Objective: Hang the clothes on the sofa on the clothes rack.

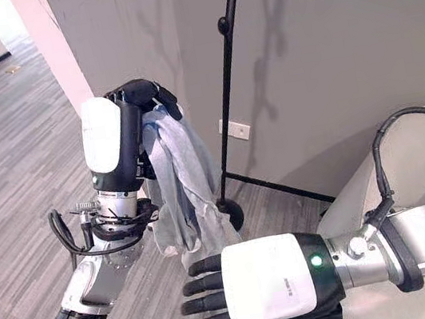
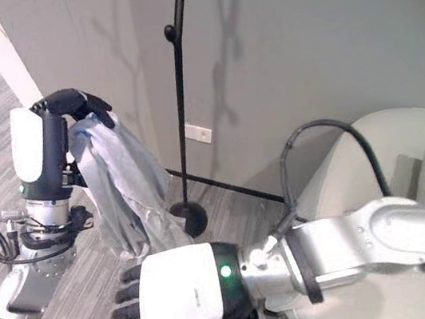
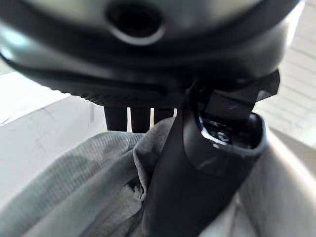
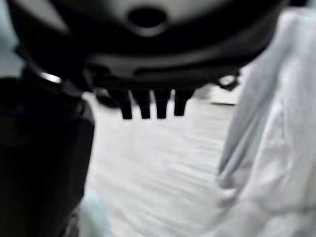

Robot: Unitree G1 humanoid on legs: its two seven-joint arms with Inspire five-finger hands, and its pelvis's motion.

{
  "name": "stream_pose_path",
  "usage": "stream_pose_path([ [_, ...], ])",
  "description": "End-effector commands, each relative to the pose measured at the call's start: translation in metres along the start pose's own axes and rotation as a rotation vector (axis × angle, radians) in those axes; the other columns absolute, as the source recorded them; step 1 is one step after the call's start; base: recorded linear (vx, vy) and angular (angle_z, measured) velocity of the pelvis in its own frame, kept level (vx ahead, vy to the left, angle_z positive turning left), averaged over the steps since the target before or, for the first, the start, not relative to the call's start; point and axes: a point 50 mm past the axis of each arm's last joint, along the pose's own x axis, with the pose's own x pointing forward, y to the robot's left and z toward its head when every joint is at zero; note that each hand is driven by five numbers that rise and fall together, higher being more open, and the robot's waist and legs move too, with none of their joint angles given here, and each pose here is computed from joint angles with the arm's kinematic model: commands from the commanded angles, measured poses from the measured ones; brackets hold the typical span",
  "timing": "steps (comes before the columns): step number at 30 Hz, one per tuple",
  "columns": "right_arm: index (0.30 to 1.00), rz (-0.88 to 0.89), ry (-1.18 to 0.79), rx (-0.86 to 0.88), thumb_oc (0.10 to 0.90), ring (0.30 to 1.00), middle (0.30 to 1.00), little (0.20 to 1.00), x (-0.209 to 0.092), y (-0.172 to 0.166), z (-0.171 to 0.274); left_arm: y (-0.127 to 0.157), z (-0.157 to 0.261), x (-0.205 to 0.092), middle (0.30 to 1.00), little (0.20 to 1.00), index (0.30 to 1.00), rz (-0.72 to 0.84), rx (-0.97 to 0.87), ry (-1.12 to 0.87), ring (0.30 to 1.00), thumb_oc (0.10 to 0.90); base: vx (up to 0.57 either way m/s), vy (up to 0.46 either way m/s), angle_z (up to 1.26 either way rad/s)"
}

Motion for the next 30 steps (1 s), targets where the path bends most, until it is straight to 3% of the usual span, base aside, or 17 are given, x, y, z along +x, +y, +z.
stream_pose_path([
  [1,0.900,-0.188,0.022,-0.282,0.800,0.900,0.900,0.900,0.003,-0.009,0.004,0.030,0.027,0.056,0.300,0.300,0.300,0.312,0.040,-0.223,0.300,0.400,-0.06,0.041,-0.09],
  [3,0.900,-0.183,0.045,-0.376,0.800,0.900,0.900,0.900,0.007,0.000,-0.001,0.032,0.032,0.062,0.300,0.300,0.300,0.394,0.061,-0.234,0.300,0.400,-0.06,0.039,-0.04],
  [7,0.900,-0.190,0.054,-0.334,0.800,0.900,0.900,0.900,0.011,0.012,0.001,0.030,0.035,0.065,0.300,0.300,0.300,0.434,0.060,-0.233,0.300,0.400,-0.02,0.012,0.01],
  [11,0.900,-0.139,0.067,-0.032,0.800,0.900,0.900,0.900,0.019,0.036,0.006,0.026,0.033,0.060,0.300,0.300,0.300,0.425,0.051,-0.212,0.300,0.400,-0.01,0.006,-0.03],
  [12,0.900,-0.096,0.145,0.206,0.800,0.900,0.900,0.900,0.019,0.057,0.002,0.027,0.033,0.059,0.300,0.300,0.300,0.428,0.048,-0.209,0.300,0.400,0.00,0.000,0.00],
  [13,0.900,-0.127,0.410,0.861,0.800,0.900,0.900,0.900,0.013,0.113,-0.005,0.030,0.035,0.057,0.300,0.300,0.300,0.430,0.030,-0.211,0.300,0.400,0.01,-0.006,0.10],
  [14,0.900,-0.218,0.581,1.257,0.800,0.900,0.900,0.900,0.006,0.147,0.003,0.034,0.034,0.055,0.300,0.300,0.300,0.440,0.009,-0.201,0.300,0.400,0.01,-0.006,0.24],
  [15,0.900,-0.351,0.743,1.623,0.800,0.900,0.900,0.900,0.004,0.178,0.017,0.034,0.032,0.053,0.300,0.300,0.300,0.440,-0.029,-0.178,0.300,0.400,0.08,0.002,0.25],
  [16,0.900,-0.606,0.887,2.071,0.800,0.900,0.900,0.900,0.010,0.205,0.042,0.033,0.025,0.052,0.300,0.300,0.300,0.426,-0.107,-0.115,0.300,0.400,0.09,-0.006,0.00],
  [17,0.900,-0.676,0.925,2.140,0.800,0.900,0.900,0.900,0.014,0.209,0.048,0.032,0.021,0.053,0.300,0.300,0.300,0.425,-0.144,-0.079,0.300,0.400,0.05,-0.043,-0.28],
  [20,0.900,-0.688,0.994,2.022,0.800,0.900,0.900,0.900,0.016,0.214,0.049,0.036,0.018,0.055,0.300,0.300,0.300,0.429,-0.164,-0.073,0.300,0.400,-0.01,-0.046,-0.07],
  [24,0.900,-0.852,1.097,1.868,0.800,0.900,0.900,0.900,0.016,0.213,0.042,0.042,0.021,0.050,0.300,0.300,0.300,0.464,-0.157,-0.105,0.300,0.400,0.04,-0.020,-0.02],
  [30,0.900,-0.874,1.026,1.719,0.800,0.900,0.900,0.900,0.038,0.201,0.030,0.038,0.025,0.048,0.300,0.300,0.300,0.485,-0.208,-0.112,0.300,0.400,0.04,-0.029,0.07],
])
